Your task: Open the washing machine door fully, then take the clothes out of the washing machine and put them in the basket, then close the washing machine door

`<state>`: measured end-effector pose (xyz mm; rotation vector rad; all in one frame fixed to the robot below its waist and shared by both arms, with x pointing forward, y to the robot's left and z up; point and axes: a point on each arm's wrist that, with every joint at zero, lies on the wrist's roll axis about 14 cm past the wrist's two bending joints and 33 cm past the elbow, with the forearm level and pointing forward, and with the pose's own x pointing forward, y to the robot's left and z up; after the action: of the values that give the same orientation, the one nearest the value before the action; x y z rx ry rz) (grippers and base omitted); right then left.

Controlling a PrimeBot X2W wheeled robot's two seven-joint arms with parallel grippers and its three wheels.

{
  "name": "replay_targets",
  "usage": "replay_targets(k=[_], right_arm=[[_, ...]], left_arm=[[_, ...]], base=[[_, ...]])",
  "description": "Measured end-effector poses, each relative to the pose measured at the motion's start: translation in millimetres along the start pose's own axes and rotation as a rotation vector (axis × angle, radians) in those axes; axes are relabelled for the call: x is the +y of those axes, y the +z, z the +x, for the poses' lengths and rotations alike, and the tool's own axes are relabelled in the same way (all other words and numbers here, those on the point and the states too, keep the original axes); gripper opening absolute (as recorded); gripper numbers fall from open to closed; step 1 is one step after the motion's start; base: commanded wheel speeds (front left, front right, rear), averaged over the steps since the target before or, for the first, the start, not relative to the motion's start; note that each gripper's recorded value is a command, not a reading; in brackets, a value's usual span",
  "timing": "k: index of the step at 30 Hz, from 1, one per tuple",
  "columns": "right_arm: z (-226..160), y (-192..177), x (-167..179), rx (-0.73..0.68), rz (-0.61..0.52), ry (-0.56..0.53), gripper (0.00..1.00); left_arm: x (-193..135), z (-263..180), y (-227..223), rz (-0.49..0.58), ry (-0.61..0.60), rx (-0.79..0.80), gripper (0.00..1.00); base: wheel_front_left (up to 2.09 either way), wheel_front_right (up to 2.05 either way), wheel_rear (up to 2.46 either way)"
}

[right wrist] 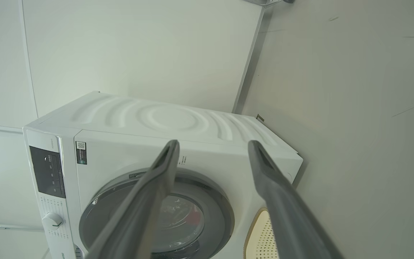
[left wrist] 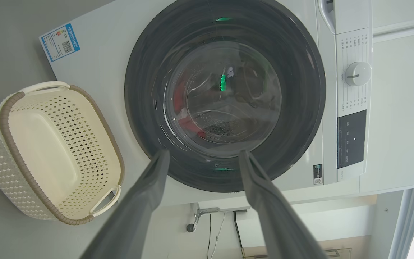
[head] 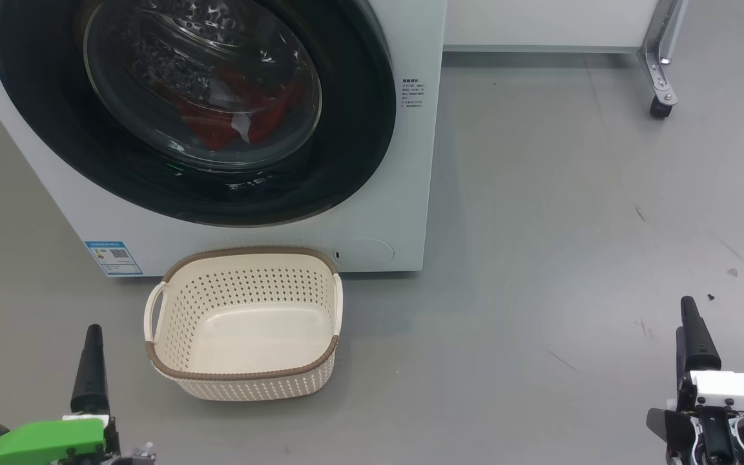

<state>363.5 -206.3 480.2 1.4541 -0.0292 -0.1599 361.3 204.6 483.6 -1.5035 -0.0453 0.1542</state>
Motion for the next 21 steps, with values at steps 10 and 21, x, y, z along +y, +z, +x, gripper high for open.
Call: replay_targets(k=[10, 21], right_arm=[[3.4, 0.6, 23.8, -0.019, -0.139, 0.077, 1.0], [4.4, 1.2, 42.7, -0.046, -0.312, 0.129, 1.0]], left_arm=[[-23.4, 1.4, 6.2, 0.125, -0.077, -0.033, 1.0], [-42.2, 1.0, -2.0, 0.292, -0.146, -0.032, 1.0]], base=[[0.0, 0.0, 0.0], [0.0, 0.0, 0.0]])
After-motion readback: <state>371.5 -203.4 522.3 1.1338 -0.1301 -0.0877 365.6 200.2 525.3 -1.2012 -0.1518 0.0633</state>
